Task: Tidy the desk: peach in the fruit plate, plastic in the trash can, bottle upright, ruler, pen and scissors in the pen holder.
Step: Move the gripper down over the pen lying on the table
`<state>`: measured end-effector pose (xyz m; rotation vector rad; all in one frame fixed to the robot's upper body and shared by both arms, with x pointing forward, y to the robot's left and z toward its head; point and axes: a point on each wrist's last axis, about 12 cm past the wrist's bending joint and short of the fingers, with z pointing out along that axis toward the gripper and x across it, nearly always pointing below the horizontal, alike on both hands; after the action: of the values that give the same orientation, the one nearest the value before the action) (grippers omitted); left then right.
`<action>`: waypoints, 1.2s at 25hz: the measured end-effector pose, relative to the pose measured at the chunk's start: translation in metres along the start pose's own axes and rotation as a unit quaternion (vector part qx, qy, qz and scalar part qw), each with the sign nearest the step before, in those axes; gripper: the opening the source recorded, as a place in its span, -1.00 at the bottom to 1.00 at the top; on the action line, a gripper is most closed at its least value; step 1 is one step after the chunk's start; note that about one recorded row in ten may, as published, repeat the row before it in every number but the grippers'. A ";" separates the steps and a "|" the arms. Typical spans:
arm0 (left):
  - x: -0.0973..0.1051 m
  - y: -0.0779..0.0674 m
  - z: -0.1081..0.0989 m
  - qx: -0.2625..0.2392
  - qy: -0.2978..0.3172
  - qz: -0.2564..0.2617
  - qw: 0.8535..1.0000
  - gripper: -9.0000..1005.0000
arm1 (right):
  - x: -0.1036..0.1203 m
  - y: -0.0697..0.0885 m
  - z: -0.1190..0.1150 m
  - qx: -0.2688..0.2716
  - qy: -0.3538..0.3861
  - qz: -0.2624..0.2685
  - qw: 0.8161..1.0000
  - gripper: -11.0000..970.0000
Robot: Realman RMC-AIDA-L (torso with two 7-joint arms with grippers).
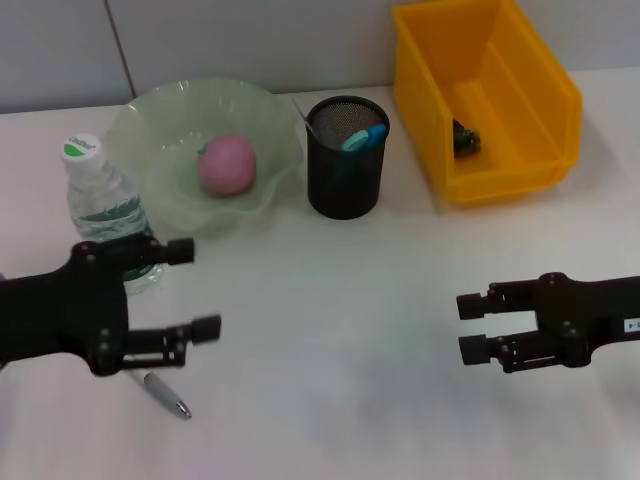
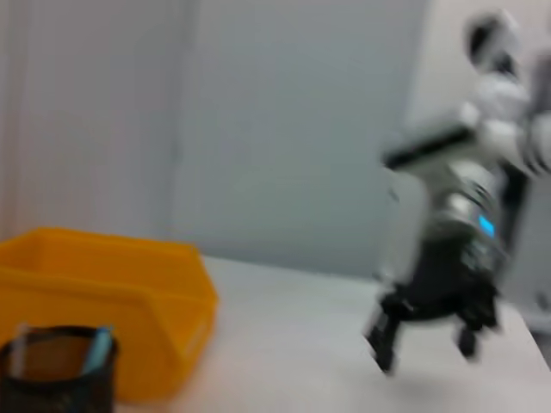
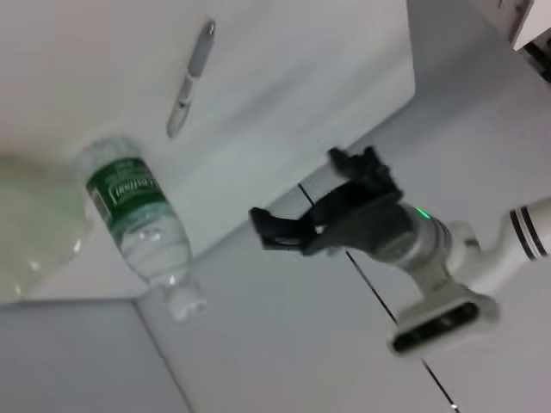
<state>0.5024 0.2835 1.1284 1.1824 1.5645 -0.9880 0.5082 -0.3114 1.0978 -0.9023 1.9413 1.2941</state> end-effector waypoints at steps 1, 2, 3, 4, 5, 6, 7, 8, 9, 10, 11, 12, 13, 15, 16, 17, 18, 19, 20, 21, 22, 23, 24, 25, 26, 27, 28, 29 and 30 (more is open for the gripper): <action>0.000 0.000 0.000 0.000 0.000 0.000 1.000 0.72 | 0.000 0.000 0.000 0.000 0.000 0.000 1.000 0.51; -0.009 0.002 0.000 0.012 0.015 0.021 1.000 0.72 | -0.004 -0.002 -0.002 0.002 0.009 0.015 1.000 0.51; -0.015 0.002 0.000 0.026 0.033 0.039 0.998 0.72 | -0.004 -0.002 -0.002 0.002 0.009 0.015 1.000 0.51; -0.023 0.003 0.000 0.037 0.048 0.061 0.996 0.72 | -0.005 -0.002 -0.003 0.002 0.012 0.023 1.000 0.51; -0.038 0.005 0.002 0.060 0.086 0.106 0.989 0.72 | -0.007 -0.003 -0.006 0.003 0.016 0.039 0.999 0.51; -0.038 0.005 0.002 0.060 0.086 0.106 0.989 0.72 | -0.007 -0.003 -0.006 0.003 0.016 0.039 0.999 0.51; -0.046 0.005 0.004 0.071 0.108 0.130 0.983 0.72 | -0.008 -0.003 -0.007 0.003 0.017 0.047 0.999 0.51; -0.049 0.006 0.005 0.076 0.119 0.142 0.980 0.73 | -0.009 -0.003 -0.008 0.002 0.017 0.054 0.998 0.51; -0.055 0.006 0.008 0.084 0.142 0.167 0.972 0.73 | -0.009 -0.002 -0.008 0.001 0.017 0.060 0.998 0.51; -0.065 0.007 0.014 0.093 0.176 0.211 0.957 0.73 | -0.008 -0.002 -0.009 0.002 0.015 0.071 0.997 0.51; -0.065 0.007 0.014 0.093 0.176 0.211 0.957 0.73 | -0.008 -0.002 -0.009 0.002 0.015 0.071 0.997 0.51; -0.069 0.007 0.017 0.098 0.195 0.238 0.946 0.72 | -0.007 -0.002 -0.009 0.003 0.012 0.076 0.997 0.51; -0.072 0.007 0.020 0.103 0.211 0.262 0.936 0.72 | -0.007 -0.002 -0.009 0.003 0.012 0.076 0.997 0.51; -0.078 0.007 0.029 0.124 0.247 0.311 0.909 0.72 | -0.006 -0.003 -0.009 0.005 0.009 0.087 0.996 0.51; -0.079 0.007 0.032 0.133 0.258 0.323 0.901 0.72 | -0.006 -0.003 -0.009 0.005 0.009 0.087 0.996 0.51; -0.082 0.008 0.037 0.149 0.274 0.338 0.888 0.72 | -0.006 -0.003 -0.009 0.006 0.009 0.094 0.996 0.51; -0.082 0.008 0.037 0.149 0.274 0.338 0.888 0.72 | -0.006 -0.003 -0.009 0.007 0.009 0.101 0.995 0.50; -0.082 0.008 0.037 0.149 0.274 0.338 0.888 0.72 | -0.007 -0.004 -0.009 0.008 0.010 0.109 0.994 0.50; -0.083 0.008 0.039 0.154 0.280 0.343 0.883 0.72 | -0.008 -0.005 -0.009 0.010 0.010 0.117 0.993 0.50; -0.089 0.010 0.048 0.192 0.318 0.376 0.849 0.72 | -0.008 -0.005 -0.009 0.010 0.010 0.117 0.993 0.50; -0.091 0.011 0.051 0.201 0.329 0.387 0.838 0.72 | -0.009 -0.006 -0.009 0.015 0.008 0.118 0.993 0.50; -0.093 0.011 0.053 0.209 0.338 0.395 0.828 0.72 | -0.009 -0.006 -0.009 0.015 0.008 0.118 0.993 0.50; -0.093 0.011 0.053 0.209 0.338 0.395 0.828 0.72 | -0.010 -0.007 -0.009 0.018 0.007 0.119 0.993 0.50; -0.095 0.011 0.057 0.222 0.352 0.410 0.812 0.72 | -0.012 -0.009 -0.008 0.024 0.005 0.121 0.992 0.50; -0.096 0.011 0.063 0.235 0.364 0.425 0.795 0.72 | -0.012 -0.009 -0.008 0.024 0.005 0.121 0.992 0.50; -0.096 0.011 0.067 0.243 0.372 0.434 0.784 0.71 | -0.014 -0.010 -0.008 0.026 0.005 0.122 0.992 0.50; -0.096 0.011 0.067 0.243 0.372 0.434 0.784 0.71 | -0.015 -0.011 -0.007 0.027 0.005 0.122 0.992 0.50; -0.096 0.011 0.067 0.243 0.372 0.434 0.784 0.71 | -0.016 -0.011 -0.007 0.027 0.004 0.121 0.992 0.50; -0.096 0.011 0.067 0.243 0.372 0.434 0.784 0.71 | -0.018 -0.012 -0.007 0.029 0.002 0.120 0.992 0.50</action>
<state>0.5380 0.1990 1.2023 2.5750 1.0230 -0.2597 0.5270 -0.3178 1.1086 -0.6602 2.1293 1.3618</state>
